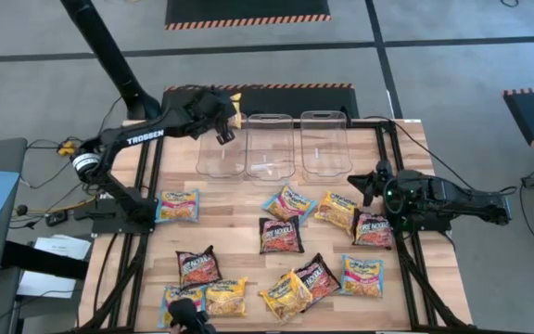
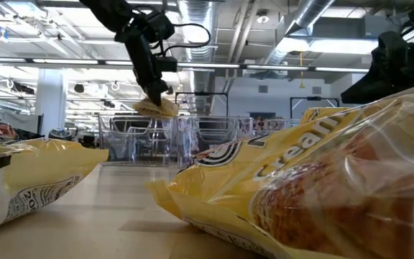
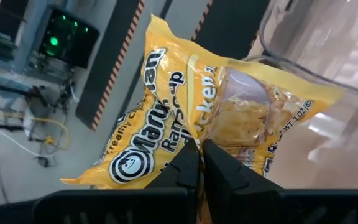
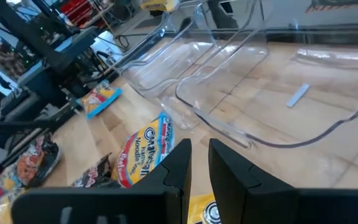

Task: Sort Maruchan noodles
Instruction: Put the yellow noodle pack in the left transparent bin

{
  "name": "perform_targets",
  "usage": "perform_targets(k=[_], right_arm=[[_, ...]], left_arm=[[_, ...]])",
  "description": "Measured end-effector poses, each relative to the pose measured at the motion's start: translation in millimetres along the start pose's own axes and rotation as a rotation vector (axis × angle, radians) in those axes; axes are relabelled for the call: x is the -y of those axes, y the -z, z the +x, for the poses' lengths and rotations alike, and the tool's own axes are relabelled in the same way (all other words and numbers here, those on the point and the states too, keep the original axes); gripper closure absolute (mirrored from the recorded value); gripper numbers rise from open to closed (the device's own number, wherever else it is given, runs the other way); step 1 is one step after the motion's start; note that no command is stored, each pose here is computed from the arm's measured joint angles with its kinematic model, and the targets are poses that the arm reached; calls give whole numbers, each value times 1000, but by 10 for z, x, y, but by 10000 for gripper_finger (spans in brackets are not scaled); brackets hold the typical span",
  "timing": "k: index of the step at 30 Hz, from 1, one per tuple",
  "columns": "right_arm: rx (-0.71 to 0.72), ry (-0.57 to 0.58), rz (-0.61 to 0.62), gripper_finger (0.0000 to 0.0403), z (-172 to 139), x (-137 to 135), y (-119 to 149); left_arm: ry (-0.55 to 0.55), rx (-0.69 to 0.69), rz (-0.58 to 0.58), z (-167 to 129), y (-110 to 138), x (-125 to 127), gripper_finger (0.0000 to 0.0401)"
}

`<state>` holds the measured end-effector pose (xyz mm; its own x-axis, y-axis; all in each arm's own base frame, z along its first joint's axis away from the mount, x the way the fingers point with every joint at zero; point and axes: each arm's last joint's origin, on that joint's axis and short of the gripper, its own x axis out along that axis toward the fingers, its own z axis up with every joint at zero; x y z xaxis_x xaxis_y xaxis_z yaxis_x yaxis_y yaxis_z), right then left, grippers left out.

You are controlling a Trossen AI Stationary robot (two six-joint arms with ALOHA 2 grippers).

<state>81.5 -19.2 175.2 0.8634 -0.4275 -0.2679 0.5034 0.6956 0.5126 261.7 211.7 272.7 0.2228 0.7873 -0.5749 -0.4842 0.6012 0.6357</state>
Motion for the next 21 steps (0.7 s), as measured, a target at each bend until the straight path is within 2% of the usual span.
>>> perform_targets(k=[15,21], right_arm=[[38,49,19,321,0,15,-10],[47,60,19,321,-1,18,-13]], left_arm=[[16,52,3,216,311,295,401],[15,76,-18,285,383,252,401]])
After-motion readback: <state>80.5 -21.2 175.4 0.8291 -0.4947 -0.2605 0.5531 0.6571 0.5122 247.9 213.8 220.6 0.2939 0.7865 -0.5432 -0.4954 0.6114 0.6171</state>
